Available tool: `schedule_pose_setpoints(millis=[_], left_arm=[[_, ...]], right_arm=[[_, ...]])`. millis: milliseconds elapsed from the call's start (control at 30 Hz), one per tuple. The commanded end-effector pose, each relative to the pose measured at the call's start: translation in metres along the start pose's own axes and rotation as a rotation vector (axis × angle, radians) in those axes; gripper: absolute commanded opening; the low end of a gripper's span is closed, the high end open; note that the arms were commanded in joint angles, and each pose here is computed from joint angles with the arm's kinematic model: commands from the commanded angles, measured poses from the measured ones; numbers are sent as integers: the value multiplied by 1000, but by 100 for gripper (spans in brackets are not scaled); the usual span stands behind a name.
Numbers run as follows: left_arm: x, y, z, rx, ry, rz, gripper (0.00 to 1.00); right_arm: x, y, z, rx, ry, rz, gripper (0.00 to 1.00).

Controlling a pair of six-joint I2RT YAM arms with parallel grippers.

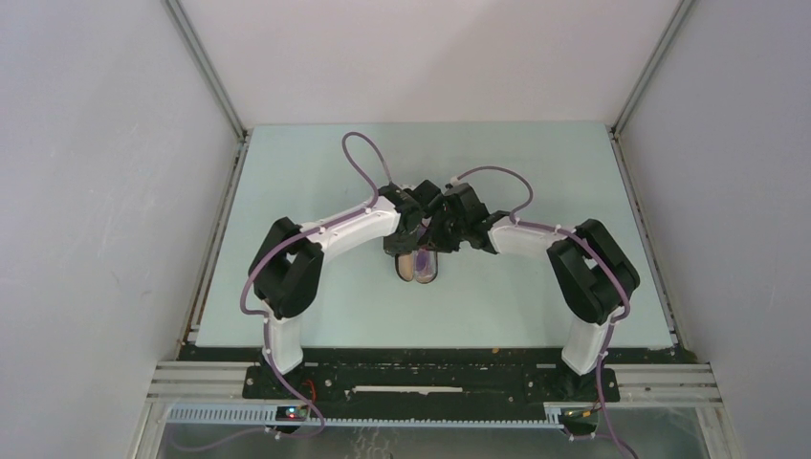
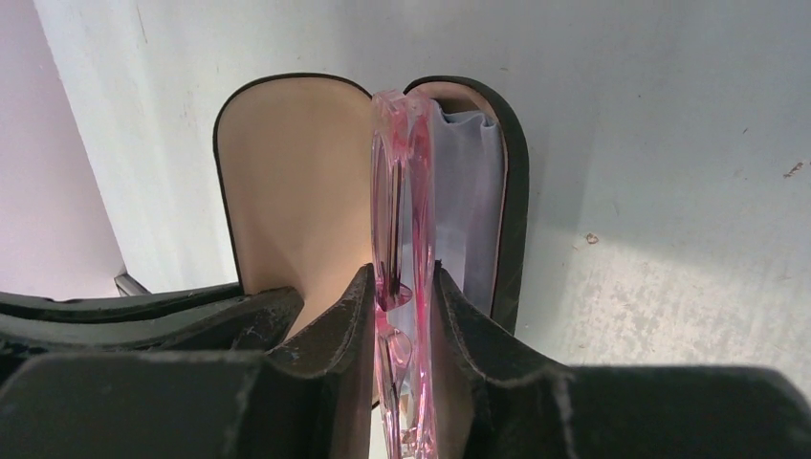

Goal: Organize the sunglasses
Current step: Place the sunglasses in the sunglasses case.

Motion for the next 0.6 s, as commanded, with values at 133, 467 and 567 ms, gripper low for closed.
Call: schedule_pose_setpoints(millis=[133,467,567], left_arm=[[14,-7,9,-31,-41,53,0],[13,-7,8,-27,-38,52,0],[13,-7,8,-26,-36,49,0]], right_arm=[[0,-4,-12,23,-12,-15,30],[-1,-13,-14,-13,-19,0,29],[-1,-14,-14,-14,-19,15,29]])
Point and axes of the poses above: each gripper's point midway between its finger pads, its own z axis back along the fingers, its own y axis along the line the jaws close on, x = y × z, the point moved 9 cm from there along z, back along the fingers, and after that the axes turned 14 degrees about -z, right-handed, at the moved point
